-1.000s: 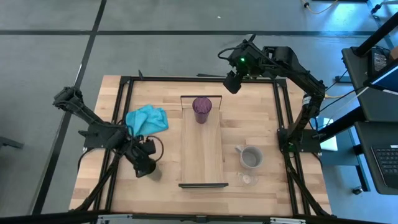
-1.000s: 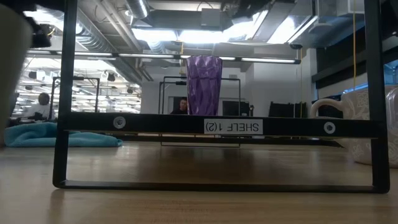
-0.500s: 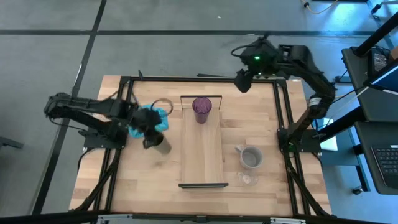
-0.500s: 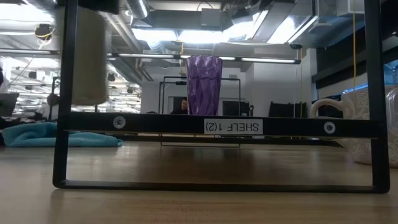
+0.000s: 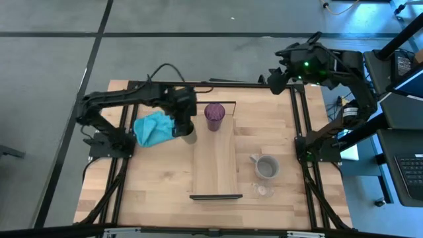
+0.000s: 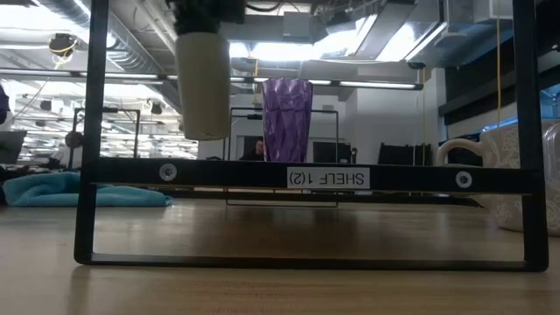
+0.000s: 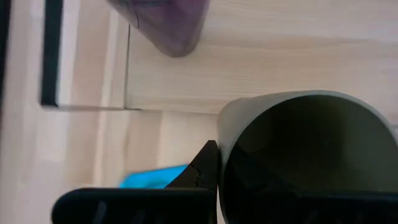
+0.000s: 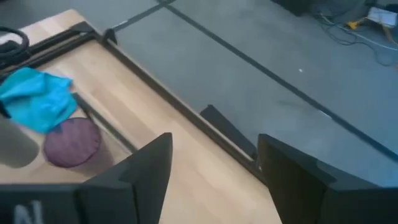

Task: Stack small to large cups/mugs on shelf
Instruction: Put the gray cup on the shelf

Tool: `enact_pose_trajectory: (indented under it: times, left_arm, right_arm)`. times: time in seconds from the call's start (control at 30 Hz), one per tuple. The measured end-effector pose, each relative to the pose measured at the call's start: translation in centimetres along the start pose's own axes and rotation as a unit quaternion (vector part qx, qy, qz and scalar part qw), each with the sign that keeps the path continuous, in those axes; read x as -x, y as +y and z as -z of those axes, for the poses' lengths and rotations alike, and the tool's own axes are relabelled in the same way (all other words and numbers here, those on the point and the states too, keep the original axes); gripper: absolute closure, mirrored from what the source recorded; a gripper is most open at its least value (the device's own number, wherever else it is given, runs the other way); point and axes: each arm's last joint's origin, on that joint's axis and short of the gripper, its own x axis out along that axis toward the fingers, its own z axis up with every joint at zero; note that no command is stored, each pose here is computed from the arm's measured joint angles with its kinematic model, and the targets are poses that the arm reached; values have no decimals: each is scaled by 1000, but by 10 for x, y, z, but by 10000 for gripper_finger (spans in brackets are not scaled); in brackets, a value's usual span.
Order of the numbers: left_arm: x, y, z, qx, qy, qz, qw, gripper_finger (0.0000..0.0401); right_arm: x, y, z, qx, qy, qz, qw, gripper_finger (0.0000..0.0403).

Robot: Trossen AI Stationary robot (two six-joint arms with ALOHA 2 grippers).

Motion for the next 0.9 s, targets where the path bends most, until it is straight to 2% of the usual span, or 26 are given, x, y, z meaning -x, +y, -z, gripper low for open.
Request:
enact_pose_trajectory:
  times: [0.17, 0.3, 0.4, 0.53, 0.7, 0.9]
  left_arm:
    - [2, 12, -14, -17, 10, -1, 1000, 401]
    - [9, 13, -23, -2, -29, 12, 1000, 401]
    - [5, 8, -33, 32, -58, 15, 998, 401]
    - [-6, -4, -39, 65, -47, 4, 997, 401]
    - [-19, -21, -44, 81, -35, -1, 996, 401]
    - [-27, -33, -46, 95, -25, -22, 995, 401]
  right_arm:
    - [-7, 3, 2, 4, 9, 12, 1000, 166]
    - [-13, 6, 4, 1, 22, 15, 1000, 166]
    - [-14, 7, 5, 0, 27, 13, 1000, 166]
    - [-14, 7, 5, 8, 27, 12, 1000, 166]
    - [-14, 7, 5, 1, 26, 12, 1000, 166]
    - [-14, 8, 3, -38, 15, 9, 999, 166]
